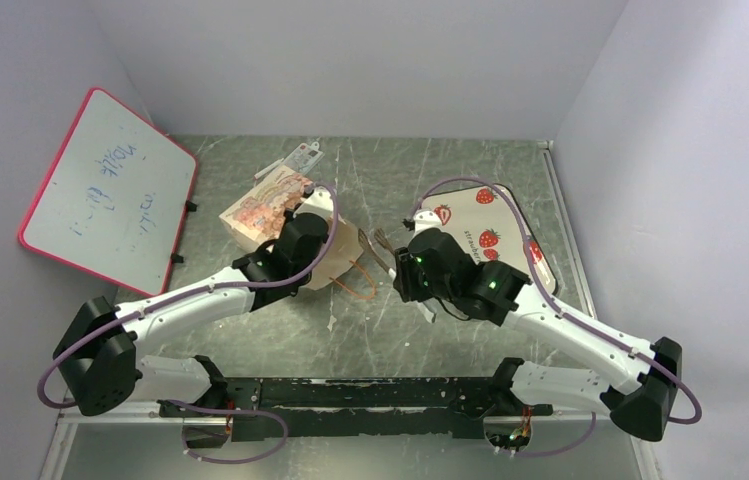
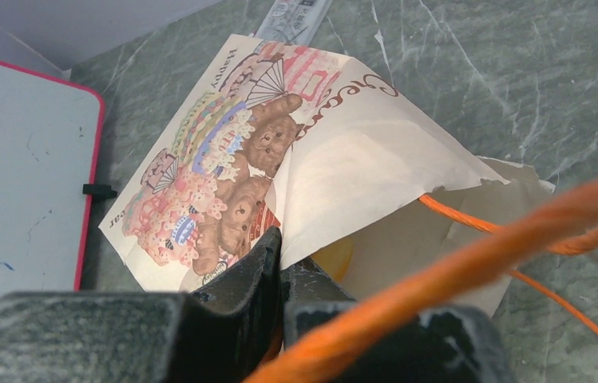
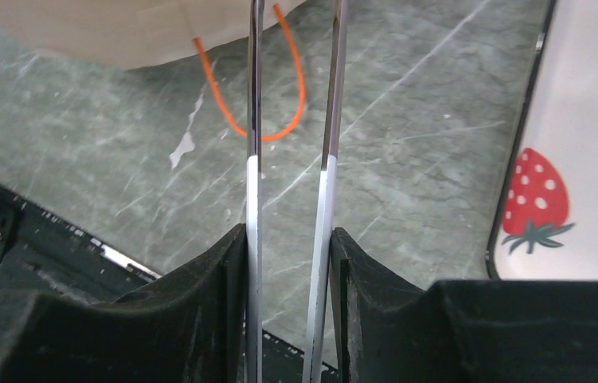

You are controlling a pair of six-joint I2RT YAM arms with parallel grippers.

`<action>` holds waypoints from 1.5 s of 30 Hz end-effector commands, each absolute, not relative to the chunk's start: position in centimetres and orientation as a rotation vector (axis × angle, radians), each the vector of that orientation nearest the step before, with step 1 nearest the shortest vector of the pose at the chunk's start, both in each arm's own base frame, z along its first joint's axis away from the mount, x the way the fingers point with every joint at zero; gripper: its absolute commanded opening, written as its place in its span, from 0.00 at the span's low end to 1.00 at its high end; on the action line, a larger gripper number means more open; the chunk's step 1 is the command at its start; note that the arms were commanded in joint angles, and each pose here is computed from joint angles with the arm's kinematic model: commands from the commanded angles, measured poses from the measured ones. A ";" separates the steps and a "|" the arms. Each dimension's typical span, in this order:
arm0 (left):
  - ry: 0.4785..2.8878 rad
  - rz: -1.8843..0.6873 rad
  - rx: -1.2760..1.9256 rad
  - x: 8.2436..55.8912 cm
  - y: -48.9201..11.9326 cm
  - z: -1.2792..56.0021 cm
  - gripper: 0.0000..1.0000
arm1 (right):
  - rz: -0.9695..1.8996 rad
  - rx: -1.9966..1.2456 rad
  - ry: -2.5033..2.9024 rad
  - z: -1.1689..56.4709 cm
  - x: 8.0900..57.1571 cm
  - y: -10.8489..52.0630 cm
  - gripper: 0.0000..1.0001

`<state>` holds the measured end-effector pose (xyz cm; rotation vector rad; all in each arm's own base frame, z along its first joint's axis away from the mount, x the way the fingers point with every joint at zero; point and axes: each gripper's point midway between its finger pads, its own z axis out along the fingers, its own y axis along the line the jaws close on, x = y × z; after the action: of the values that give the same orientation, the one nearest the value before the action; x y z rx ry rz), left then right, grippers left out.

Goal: Take the fake bread out of the paper bag
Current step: Take out the fake bread from the paper bag.

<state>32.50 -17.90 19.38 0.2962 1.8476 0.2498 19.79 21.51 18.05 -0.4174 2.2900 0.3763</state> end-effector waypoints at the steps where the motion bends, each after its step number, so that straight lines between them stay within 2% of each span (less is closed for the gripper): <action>1: 1.854 0.217 0.290 32.5 -18.5 20.2 0.07 | 0.559 -0.489 2.265 20.0 18.7 23.9 0.37; 12: 1.837 0.166 0.305 33.1 -19.7 21.8 0.07 | 0.766 -0.539 2.293 19.8 17.0 26.9 0.39; 20: 1.831 0.089 0.309 32.7 -19.5 22.0 0.07 | 0.865 -0.513 2.291 19.1 18.7 30.0 0.44; 31: 1.828 0.047 0.335 33.1 -20.0 22.2 0.07 | 1.114 -0.363 2.314 17.9 22.1 30.9 0.49; 37: 1.822 0.044 0.344 33.5 -20.6 22.3 0.07 | 1.193 -0.357 2.348 17.2 21.9 31.5 0.54; 41: 1.815 0.041 0.349 33.8 -20.9 22.4 0.07 | 1.217 -0.322 2.369 16.9 21.9 31.4 0.60; 45: 1.810 0.026 0.343 33.8 -21.1 22.5 0.07 | 1.199 -0.294 2.408 16.0 22.3 31.0 0.62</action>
<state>33.07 -19.96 20.41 0.3773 1.8642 0.0952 21.90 30.71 15.76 -0.3113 2.4173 1.1486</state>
